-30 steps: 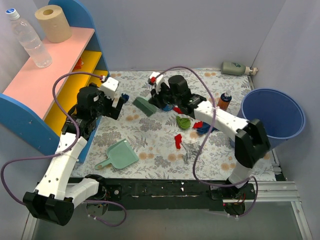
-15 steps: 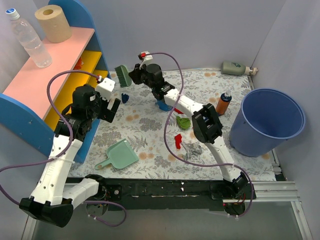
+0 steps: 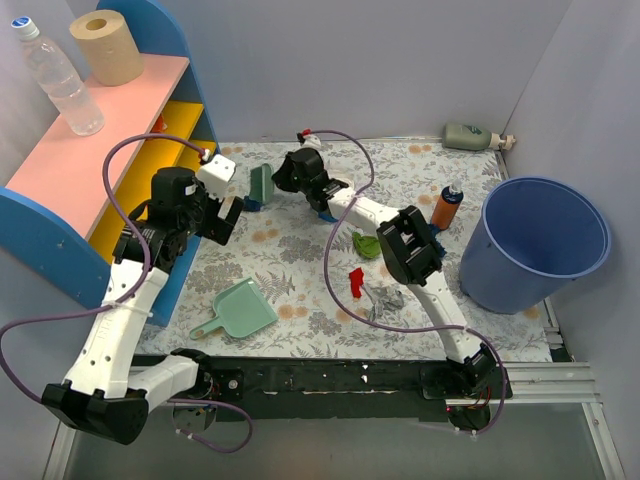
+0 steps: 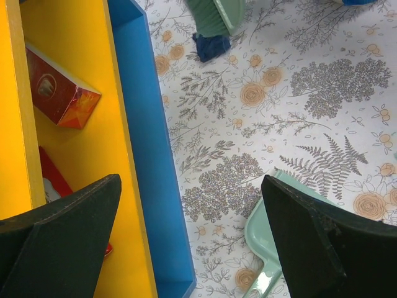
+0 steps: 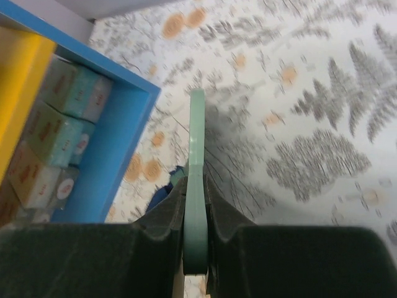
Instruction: Sweep away the paper scraps from the table
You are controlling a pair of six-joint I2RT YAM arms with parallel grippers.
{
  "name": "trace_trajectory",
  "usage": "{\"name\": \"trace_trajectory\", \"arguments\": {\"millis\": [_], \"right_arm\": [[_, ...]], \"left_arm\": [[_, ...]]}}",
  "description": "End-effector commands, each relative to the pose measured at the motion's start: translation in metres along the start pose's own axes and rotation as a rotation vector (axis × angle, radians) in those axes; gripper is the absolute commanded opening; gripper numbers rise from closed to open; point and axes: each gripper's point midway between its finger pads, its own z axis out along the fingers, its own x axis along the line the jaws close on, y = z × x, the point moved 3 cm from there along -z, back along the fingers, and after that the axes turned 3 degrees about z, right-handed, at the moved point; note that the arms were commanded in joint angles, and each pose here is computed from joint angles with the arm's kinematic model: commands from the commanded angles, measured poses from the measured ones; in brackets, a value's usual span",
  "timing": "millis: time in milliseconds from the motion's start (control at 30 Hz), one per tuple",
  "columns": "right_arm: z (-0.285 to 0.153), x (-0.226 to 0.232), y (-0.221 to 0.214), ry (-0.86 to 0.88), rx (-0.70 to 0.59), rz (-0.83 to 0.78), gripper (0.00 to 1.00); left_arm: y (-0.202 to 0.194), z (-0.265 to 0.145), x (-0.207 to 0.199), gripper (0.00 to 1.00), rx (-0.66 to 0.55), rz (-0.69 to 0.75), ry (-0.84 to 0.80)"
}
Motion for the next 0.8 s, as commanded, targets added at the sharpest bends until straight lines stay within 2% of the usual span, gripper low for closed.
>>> {"name": "trace_trajectory", "arguments": {"millis": [0,67,133,167,233,267,300,433,600,767], "right_arm": [[-0.040,0.007,0.019,-0.053,0.012,0.052,0.01],[-0.059,0.006,0.024,-0.074,0.033,0.019,0.01],[-0.076,-0.015,0.006,-0.126,0.088,-0.029,0.01],[-0.091,-0.009,0.020,-0.116,0.070,-0.049,0.01],[-0.113,-0.027,0.006,-0.146,0.112,-0.136,0.01],[-0.131,-0.007,0.028,-0.091,0.058,-0.155,0.01],[-0.142,-0.007,0.013,-0.017,0.108,-0.185,0.01],[-0.180,0.061,0.039,0.290,0.085,-0.270,0.01],[-0.179,0.090,0.022,0.378,0.114,-0.230,0.01],[-0.150,0.056,-0.011,0.222,0.185,-0.161,0.01]], "left_arm": [[0.008,-0.010,-0.002,0.98,-0.080,-0.010,-0.007],[0.007,-0.009,-0.005,0.98,-0.105,-0.014,-0.010],[0.006,-0.009,-0.007,0.98,-0.123,-0.014,-0.015],[0.006,-0.009,-0.009,0.98,-0.141,-0.013,-0.024],[0.006,-0.010,-0.011,0.98,-0.158,-0.007,-0.032],[0.008,-0.012,-0.011,0.98,-0.185,-0.007,-0.031],[0.005,-0.010,-0.012,0.98,-0.186,-0.007,-0.031],[0.004,-0.008,-0.019,0.98,-0.220,-0.010,-0.056],[0.010,-0.010,-0.020,0.98,-0.224,-0.023,-0.073],[-0.009,-0.013,-0.023,0.98,-0.127,0.015,-0.096]]}}
